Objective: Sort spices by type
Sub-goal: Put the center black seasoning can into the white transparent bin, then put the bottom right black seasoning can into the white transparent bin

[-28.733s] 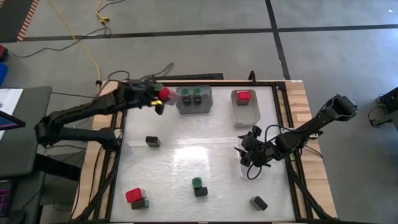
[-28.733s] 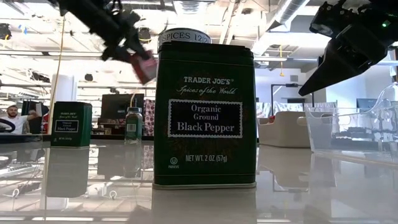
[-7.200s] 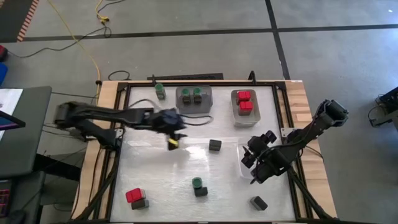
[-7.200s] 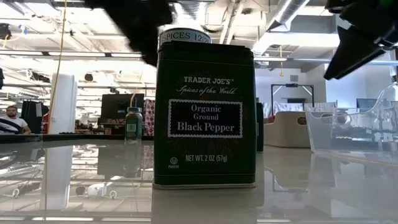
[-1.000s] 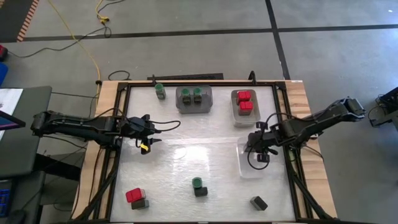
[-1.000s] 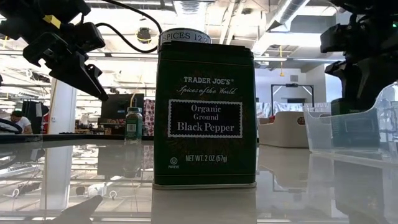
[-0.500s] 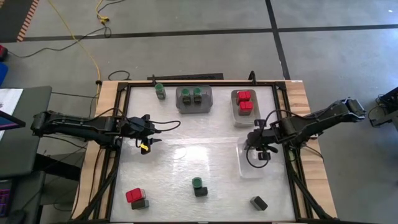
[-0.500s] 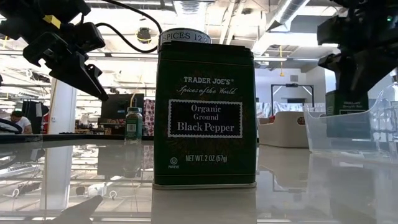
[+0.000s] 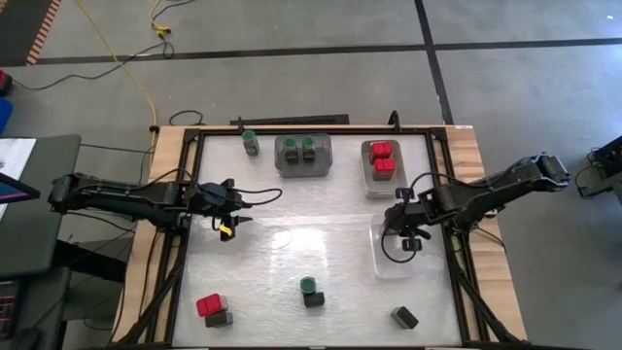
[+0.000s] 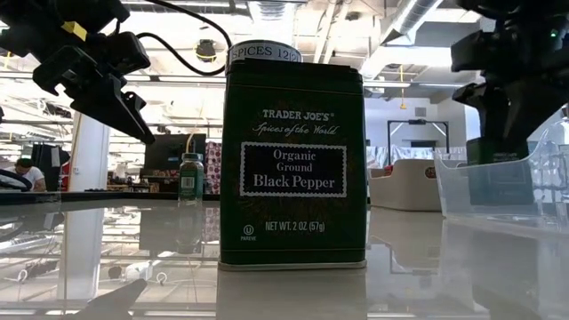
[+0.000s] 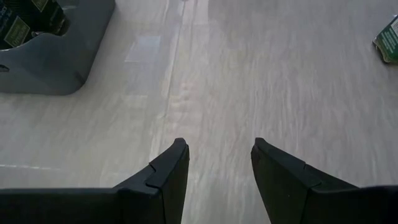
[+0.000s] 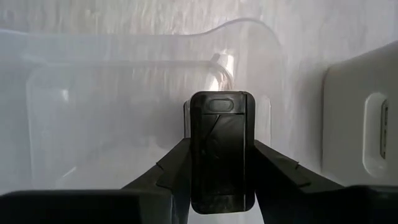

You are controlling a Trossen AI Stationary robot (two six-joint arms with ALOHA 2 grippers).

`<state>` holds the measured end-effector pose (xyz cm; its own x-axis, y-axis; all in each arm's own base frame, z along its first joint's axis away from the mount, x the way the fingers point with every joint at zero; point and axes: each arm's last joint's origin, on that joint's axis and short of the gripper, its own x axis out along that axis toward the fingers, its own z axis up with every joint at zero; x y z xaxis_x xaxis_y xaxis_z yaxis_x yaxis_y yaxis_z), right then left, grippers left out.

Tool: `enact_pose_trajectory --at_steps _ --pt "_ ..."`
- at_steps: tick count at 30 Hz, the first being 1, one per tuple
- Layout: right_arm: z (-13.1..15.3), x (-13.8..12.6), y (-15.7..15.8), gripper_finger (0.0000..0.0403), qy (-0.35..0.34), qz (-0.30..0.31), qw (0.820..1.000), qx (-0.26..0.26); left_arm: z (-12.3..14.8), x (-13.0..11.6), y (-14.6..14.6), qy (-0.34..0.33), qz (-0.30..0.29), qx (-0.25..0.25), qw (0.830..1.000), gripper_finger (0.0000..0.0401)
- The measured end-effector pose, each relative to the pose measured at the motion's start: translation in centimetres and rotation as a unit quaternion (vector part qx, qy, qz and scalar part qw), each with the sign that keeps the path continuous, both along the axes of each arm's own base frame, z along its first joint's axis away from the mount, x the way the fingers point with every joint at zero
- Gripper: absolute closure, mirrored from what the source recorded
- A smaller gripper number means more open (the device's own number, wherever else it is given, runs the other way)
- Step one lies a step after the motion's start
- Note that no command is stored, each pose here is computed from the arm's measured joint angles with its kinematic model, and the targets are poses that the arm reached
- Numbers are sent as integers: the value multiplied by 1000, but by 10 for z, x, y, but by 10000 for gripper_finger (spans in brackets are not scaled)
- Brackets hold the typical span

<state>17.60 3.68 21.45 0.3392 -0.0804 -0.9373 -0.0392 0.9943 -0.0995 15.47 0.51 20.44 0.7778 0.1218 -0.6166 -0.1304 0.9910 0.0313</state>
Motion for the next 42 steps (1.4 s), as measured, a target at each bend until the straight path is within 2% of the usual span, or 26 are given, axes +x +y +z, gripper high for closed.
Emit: enact_pose_trajectory --at_steps 9,18,29,42 --pt "-6 4 1 239 16 -1 1000 -4 0 0 0 1 0 0 1000 234" --pt "-3 2 0 201 9 -4 1000 -2 0 0 0 1 0 0 1000 234" --pt "-3 2 0 192 8 -4 1000 -4 0 0 0 0 0 0 1000 234" --pt "-2 2 0 133 6 -6 1000 -3 0 0 0 0 0 0 1000 234"
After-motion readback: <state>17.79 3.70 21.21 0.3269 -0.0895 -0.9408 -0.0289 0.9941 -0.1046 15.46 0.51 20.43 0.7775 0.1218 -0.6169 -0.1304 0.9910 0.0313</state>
